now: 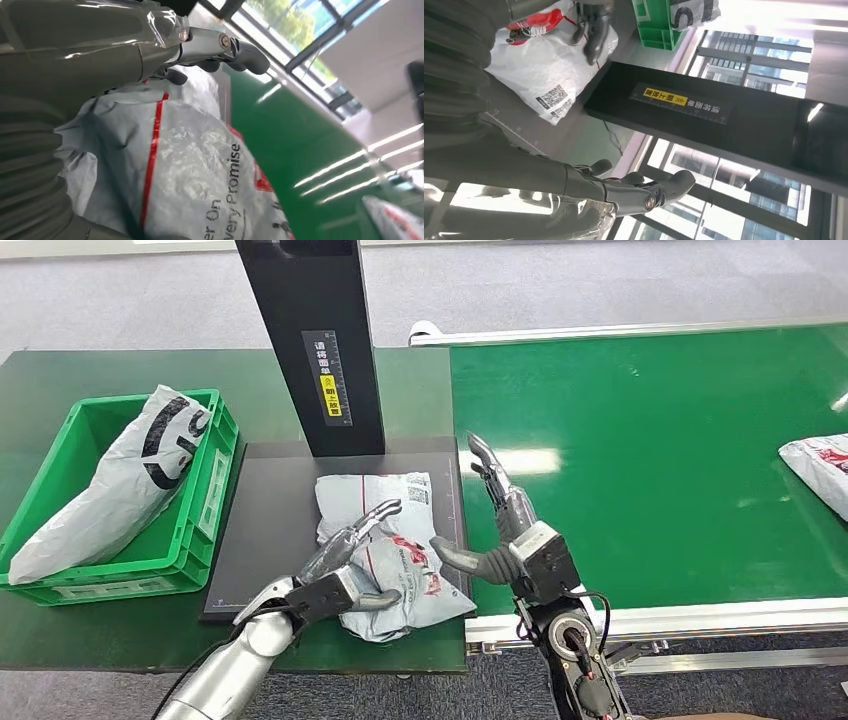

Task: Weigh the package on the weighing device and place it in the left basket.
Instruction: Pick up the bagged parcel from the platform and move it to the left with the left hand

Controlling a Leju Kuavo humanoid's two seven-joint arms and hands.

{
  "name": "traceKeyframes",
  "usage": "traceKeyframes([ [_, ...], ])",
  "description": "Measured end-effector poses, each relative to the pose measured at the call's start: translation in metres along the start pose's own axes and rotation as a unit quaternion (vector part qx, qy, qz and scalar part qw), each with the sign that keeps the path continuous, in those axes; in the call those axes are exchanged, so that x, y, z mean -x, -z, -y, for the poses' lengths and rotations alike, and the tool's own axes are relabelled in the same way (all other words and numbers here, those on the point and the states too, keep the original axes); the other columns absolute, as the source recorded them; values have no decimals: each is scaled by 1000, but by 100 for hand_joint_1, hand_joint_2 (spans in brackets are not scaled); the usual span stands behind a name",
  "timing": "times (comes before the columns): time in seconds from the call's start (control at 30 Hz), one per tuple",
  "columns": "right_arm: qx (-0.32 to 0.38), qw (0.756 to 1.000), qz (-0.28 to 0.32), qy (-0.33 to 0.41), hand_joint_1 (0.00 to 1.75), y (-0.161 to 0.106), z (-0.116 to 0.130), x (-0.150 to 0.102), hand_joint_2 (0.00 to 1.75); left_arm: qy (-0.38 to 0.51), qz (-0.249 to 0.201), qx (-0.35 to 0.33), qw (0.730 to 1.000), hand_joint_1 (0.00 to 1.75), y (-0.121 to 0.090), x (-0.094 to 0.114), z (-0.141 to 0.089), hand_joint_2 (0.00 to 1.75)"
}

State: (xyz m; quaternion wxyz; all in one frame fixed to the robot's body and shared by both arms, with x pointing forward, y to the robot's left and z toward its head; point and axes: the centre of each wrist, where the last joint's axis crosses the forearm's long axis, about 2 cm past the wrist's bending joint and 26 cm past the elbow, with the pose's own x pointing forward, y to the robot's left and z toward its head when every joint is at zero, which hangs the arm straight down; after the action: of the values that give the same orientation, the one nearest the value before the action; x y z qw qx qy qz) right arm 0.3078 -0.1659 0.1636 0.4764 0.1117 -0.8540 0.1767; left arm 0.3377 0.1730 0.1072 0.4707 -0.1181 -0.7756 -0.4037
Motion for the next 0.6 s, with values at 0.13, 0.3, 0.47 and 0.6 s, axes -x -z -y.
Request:
traceKeyframes([
  [0.13,15,1000,2,8,0,-9,1,-1,175,6,-19,29,999,35,4,11,5,175],
  [0.3,21,1000,2,13,0,-13,1,-2,175,4,-29,34,999,175,6,18,12,175],
  [0.47,25,1000,1,16,0,-14,2,-1,175,-6,-25,7,1000,175,7,19,12,175],
  [0.6,28,999,-1,17,0,-16,2,-1,175,-9,-23,-6,1000,175,8,19,10,175],
])
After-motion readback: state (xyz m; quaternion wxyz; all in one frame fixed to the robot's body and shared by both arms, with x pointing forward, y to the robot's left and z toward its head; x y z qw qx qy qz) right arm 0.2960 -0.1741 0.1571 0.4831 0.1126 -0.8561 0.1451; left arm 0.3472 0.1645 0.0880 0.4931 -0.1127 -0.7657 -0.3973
